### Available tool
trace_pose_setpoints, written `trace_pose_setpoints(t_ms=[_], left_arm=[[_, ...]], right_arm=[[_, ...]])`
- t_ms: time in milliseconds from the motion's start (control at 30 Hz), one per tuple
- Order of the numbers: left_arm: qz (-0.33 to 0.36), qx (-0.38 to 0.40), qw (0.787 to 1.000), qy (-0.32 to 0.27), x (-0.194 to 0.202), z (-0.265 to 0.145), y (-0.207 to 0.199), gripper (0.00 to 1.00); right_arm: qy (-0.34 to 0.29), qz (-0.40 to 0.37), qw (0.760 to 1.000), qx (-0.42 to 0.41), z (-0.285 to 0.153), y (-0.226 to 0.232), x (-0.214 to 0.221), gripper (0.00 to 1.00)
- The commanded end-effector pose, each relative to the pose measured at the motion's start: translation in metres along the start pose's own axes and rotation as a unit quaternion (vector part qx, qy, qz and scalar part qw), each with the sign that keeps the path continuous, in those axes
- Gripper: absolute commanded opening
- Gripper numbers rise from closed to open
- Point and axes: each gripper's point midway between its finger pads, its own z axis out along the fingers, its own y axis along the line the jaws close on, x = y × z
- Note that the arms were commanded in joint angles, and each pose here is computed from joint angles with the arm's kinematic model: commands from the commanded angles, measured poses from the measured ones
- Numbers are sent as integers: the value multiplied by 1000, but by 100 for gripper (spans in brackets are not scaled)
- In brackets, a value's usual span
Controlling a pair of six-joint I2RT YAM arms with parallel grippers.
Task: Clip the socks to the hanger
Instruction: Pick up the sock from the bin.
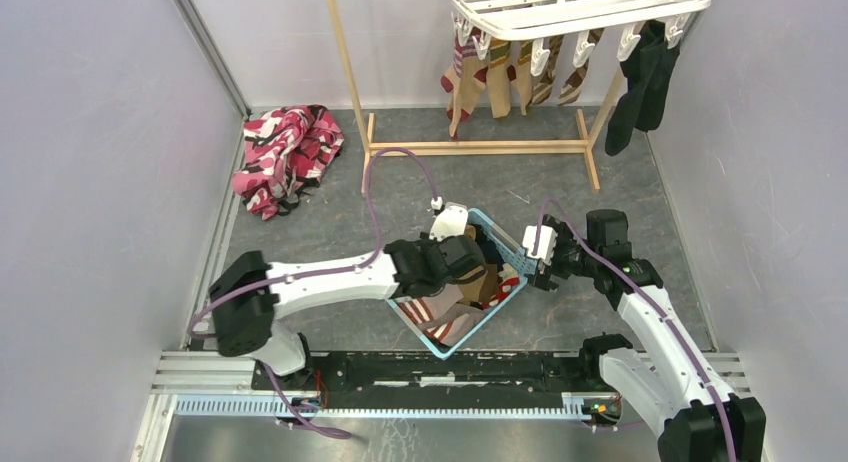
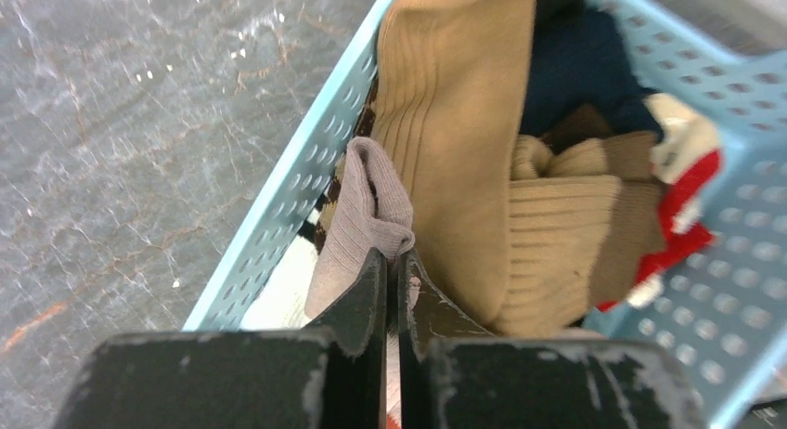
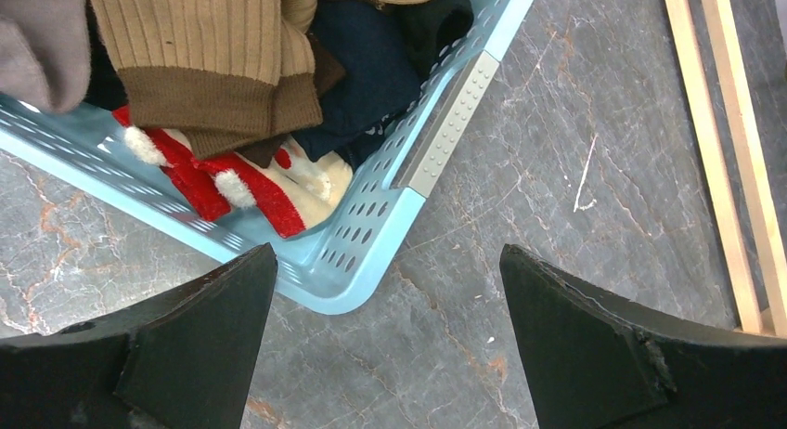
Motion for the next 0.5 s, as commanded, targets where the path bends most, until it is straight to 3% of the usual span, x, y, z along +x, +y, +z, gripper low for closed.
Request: trace_pose_setpoints(t_ms=[0, 333, 467], left_arm=[[11, 89, 994, -64, -43, -40, -7, 2], [49, 261, 946, -184, -87, -108, -23, 2], [48, 369, 893, -253, -108, -148, -45, 2]], right_arm=[[-24, -12, 1000, -11, -2, 2, -13, 98], [-100, -56, 991, -69, -2, 26, -40, 98], [-154, -126, 974, -113, -7, 43, -60, 98]])
